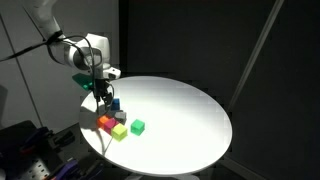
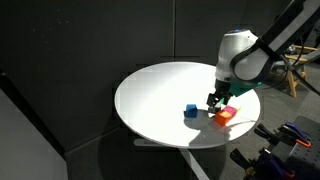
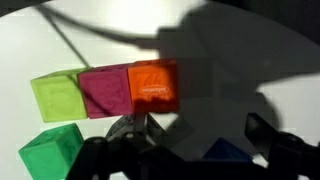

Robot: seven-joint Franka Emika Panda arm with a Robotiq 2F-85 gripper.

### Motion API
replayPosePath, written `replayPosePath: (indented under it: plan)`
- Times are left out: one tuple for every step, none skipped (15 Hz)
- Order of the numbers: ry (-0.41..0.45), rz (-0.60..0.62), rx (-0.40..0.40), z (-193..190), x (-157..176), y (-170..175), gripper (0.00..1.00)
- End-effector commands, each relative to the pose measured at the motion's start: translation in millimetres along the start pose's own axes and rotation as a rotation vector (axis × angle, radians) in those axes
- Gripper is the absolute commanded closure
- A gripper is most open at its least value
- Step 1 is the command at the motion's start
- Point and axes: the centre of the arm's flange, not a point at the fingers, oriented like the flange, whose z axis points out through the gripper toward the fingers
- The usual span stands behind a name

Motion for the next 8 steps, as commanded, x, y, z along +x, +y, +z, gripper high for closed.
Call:
replayPosePath:
  plan:
    - [0.008,-0.011,-0.013,11.5,9.1,-9.7,0.00]
    - [0.007,-0.017,-0.011,13.6,9.7,-11.5,0.00]
    - [0.011,-0.021,-0.011,15.2,10.5,-13.3,0.00]
    - [0.015,-0.026,-0.008,16.7,11.1,-14.8,0.00]
    - [0.020,-0.029,-0.006,17.8,12.4,-16.2,0.00]
    - [0.024,-0.033,-0.004,18.7,13.9,-17.5,0.00]
    - [0.028,-0.036,-0.002,19.4,15.0,-18.5,0.00]
    - [0.036,-0.040,0.000,19.8,16.4,-19.5,0.00]
